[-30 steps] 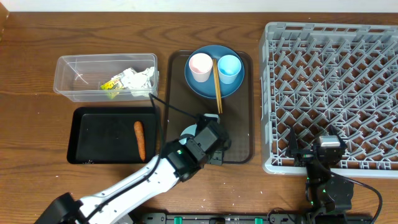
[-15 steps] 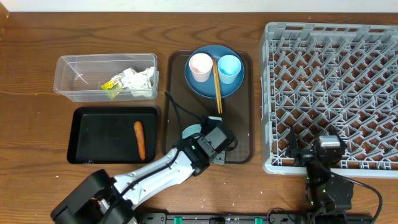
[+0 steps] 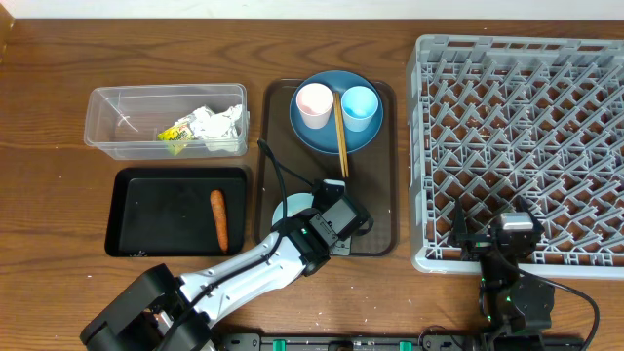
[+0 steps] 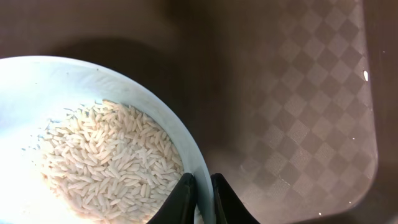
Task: Sort waste into correct bins and load items into the dishwasher rack
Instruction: 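Move the left gripper to the light-blue rice bowl and grasp its rim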
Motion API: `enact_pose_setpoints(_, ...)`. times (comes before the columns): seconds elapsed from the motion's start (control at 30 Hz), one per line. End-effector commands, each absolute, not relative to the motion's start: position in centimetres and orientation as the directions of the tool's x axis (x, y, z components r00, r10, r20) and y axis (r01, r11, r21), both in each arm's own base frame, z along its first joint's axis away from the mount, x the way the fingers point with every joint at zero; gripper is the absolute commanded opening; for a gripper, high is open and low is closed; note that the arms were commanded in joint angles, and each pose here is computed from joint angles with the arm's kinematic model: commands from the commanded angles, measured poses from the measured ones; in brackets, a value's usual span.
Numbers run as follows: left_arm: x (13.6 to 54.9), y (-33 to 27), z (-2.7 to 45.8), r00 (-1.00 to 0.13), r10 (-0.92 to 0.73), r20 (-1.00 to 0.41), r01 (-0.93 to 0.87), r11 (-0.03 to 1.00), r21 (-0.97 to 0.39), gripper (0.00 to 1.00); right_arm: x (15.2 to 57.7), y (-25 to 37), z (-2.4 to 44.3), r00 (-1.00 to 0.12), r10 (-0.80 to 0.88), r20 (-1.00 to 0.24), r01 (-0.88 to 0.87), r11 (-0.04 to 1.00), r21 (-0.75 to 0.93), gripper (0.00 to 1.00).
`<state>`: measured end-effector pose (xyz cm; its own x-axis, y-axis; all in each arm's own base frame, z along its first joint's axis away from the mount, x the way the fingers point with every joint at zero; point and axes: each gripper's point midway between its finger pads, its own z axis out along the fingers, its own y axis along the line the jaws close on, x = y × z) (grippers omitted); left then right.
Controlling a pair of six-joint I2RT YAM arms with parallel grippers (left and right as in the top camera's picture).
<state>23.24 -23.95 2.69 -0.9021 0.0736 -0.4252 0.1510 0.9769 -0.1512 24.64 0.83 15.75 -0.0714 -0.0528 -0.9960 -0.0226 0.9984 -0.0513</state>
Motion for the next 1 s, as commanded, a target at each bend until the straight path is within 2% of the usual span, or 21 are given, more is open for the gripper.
enact_pose_setpoints(0.0, 24.0, -23.4, 3.0, -0.88, 0.104, -0.463, 0.167, 0.981, -0.097, 0.11, 24.6, 1.2, 15.6, -0.074, -0.056, -0.996, -0.038, 0.998, -0.054, 0.99)
enact_pose_setpoints(0.17, 24.3, -23.0, 3.0, -0.863, 0.154, -0.481, 0.202, 0.978, -0.048, 0.13, 24.6, 1.2, 15.6, -0.074, -0.056, -0.996, -0.038, 0.998, -0.054, 0.99)
enact_pose_setpoints(0.27, 24.2, -22.9, 3.0, -0.865, 0.159, -0.476, 0.203, 0.978, -0.043, 0.17, 24.6, 1.2, 15.6, -0.074, -0.056, -0.996, -0.038, 0.998, -0.054, 0.99)
enact_pose_setpoints(0.3, 24.1, -22.8, 2.9, -0.866, 0.161, -0.473, 0.203, 0.978, -0.04, 0.22, 24.6, 1.2, 15.6, -0.074, -0.056, -0.996, -0.038, 0.998, -0.054, 0.99)
enact_pose_setpoints(0.7, 23.7, -22.4, 2.6, -0.873, 0.168, -0.458, 0.203, 0.979, -0.028, 0.27, 24.6, 1.2, 15.6, -0.075, -0.056, -0.996, -0.038, 0.998, -0.054, 0.99)
enact_pose_setpoints(0.8, 23.7, -22.4, 2.6, -0.874, 0.168, -0.457, 0.204, 0.979, -0.029, 0.34, 24.6, 1.2, 15.6, -0.075, -0.056, -0.996, -0.038, 0.998, -0.054, 0.99)
enact_pose_setpoints(0.97, 23.7, -22.3, 2.5, -0.875, 0.17, -0.454, 0.204, 0.979, -0.027, 0.36, 24.6, 1.2, 15.6, -0.075, -0.056, -0.996, -0.038, 0.998, -0.054, 0.99)
